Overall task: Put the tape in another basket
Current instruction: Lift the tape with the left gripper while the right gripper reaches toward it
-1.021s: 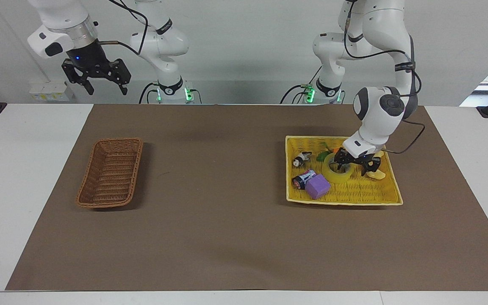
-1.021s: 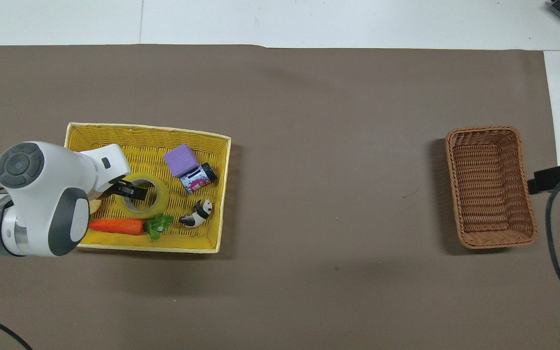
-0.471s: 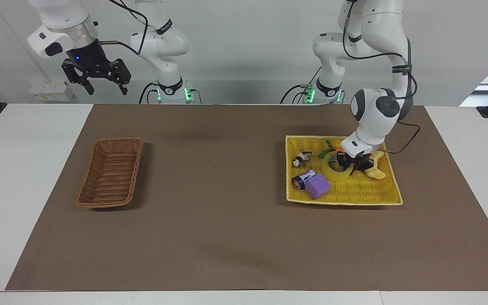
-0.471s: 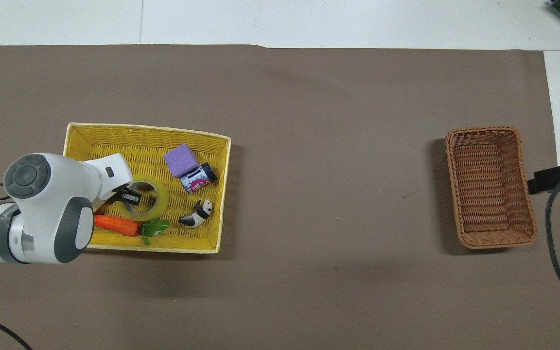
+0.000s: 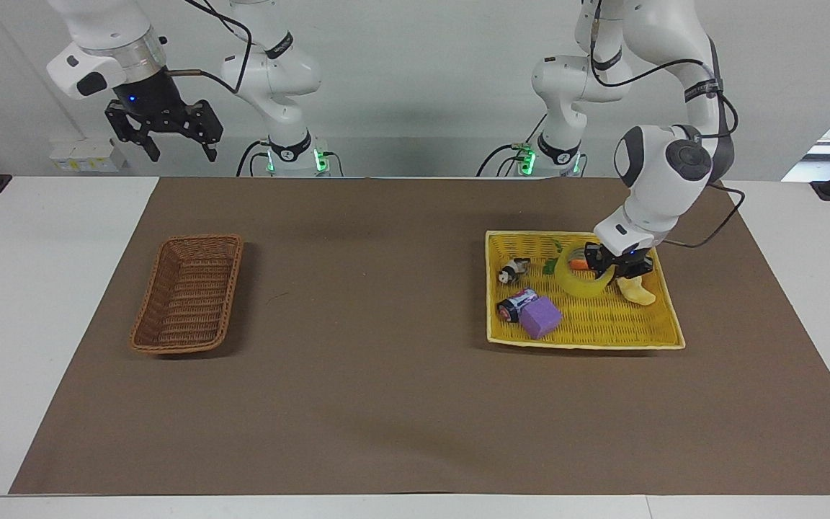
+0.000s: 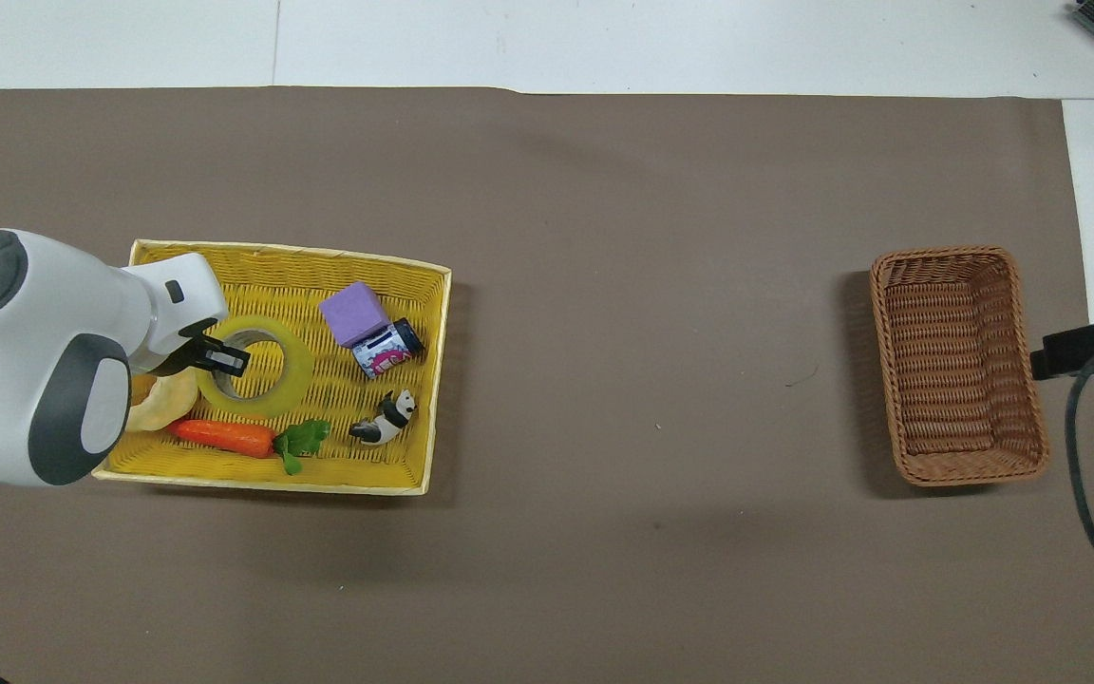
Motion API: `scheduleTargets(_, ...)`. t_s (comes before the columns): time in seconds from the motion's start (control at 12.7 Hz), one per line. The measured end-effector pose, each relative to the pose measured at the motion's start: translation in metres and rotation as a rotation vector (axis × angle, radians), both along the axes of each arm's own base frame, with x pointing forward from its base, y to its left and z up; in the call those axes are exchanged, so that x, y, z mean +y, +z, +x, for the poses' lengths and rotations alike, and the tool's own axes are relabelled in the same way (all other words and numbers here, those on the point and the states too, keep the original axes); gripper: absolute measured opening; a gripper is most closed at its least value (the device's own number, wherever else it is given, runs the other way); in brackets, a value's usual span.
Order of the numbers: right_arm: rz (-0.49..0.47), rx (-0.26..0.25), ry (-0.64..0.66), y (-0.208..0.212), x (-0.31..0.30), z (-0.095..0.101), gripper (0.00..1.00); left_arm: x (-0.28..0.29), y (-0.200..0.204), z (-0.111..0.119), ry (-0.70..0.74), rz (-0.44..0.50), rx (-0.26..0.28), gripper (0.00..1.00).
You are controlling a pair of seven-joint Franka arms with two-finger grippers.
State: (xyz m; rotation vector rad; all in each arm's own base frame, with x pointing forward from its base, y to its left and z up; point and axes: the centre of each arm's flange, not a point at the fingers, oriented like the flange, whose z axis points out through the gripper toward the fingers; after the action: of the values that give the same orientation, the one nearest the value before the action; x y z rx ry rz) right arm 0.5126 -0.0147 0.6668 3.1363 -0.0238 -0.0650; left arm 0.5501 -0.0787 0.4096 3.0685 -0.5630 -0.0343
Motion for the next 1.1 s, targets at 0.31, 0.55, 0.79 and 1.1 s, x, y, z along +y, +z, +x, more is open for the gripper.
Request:
scheduleTargets(0.31,0.0,0.0,0.0,0.0,0.0,0.0,1.0,-0.006,0.045,0.001,0.147,0.0,0.021,0.22)
scheduleTargets(0.55,0.0,0.0,-0.001,0.0,0.0,0.0,1.0,-0.055,0.053,-0.006,0.23,-0.019,0.017,0.22)
scheduleTargets(0.79,0.0,-0.003,-0.015,0.003,-0.008,-0.001,1.0,-0.133,0.067,-0.025,0.27,-0.093,0.028,0.22)
scheduleTargets(1.1,0.038,-0.09,0.015,0.008,0.004,0.01,1.0,-0.21,0.082,-0.048,0.272,-0.272,0.042,0.22)
